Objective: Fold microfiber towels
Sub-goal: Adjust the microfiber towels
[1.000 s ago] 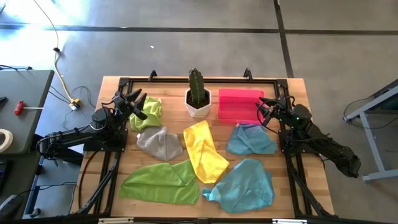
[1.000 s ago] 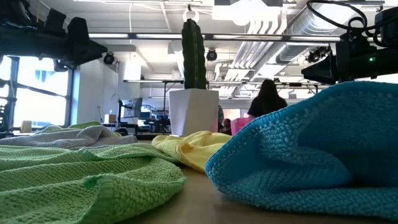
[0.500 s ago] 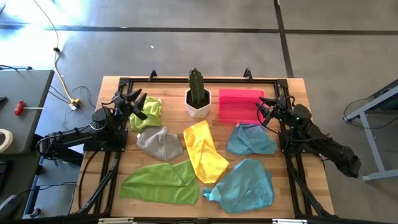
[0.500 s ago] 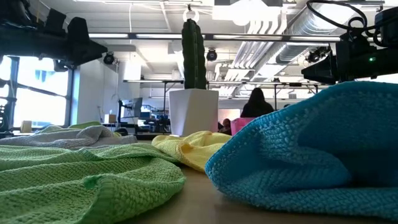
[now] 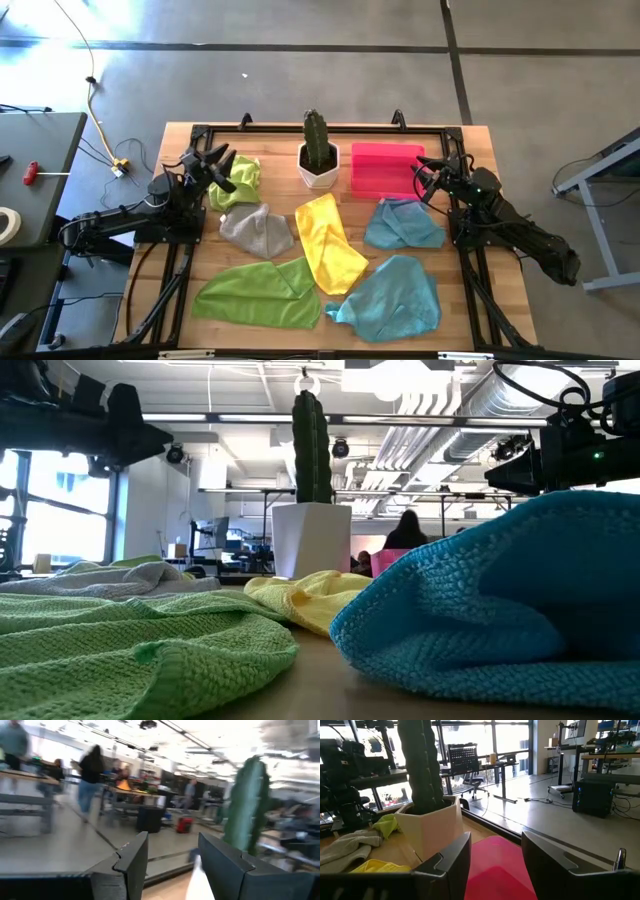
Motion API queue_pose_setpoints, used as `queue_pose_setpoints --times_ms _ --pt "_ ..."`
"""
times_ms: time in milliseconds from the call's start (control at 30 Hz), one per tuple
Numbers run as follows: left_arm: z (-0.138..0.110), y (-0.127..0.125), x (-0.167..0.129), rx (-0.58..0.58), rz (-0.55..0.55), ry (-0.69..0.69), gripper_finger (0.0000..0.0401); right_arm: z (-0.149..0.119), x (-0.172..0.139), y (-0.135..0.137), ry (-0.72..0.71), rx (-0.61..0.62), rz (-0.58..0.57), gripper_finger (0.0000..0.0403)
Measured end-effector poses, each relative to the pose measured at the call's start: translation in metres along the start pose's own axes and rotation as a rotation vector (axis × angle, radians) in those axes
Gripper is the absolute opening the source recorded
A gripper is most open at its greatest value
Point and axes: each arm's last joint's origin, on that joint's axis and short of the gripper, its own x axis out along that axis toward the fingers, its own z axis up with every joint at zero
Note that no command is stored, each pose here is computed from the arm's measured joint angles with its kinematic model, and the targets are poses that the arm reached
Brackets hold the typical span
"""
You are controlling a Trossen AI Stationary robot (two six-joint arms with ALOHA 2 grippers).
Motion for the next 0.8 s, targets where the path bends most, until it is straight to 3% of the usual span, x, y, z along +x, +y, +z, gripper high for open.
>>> queue_pose_setpoints --times_ms 167,367,533,800 --pt "0.004 -0.007 -0.001 -0.106 -0.25 -0.003 0.0166 0.0 0.0 0.0 0.0 0.0 0.001 0.0167" --pt "0.015 -0.017 -0.005 -0.145 -0.568 -0.076 0.0166 0.0 0.0 0.0 0.0 0.0 0.0 0.0167" --pt "0.022 -0.023 -0.008 -0.166 -0.656 -0.128 0.0166 0.0 0.0 0.0 0.0 0.0 0.0 0.0167" --pt "0.05 -0.039 -0.001 -0.106 -0.717 -0.153 0.0166 0.0 0.0 0.0 0.0 0.0 0.0 0.0167"
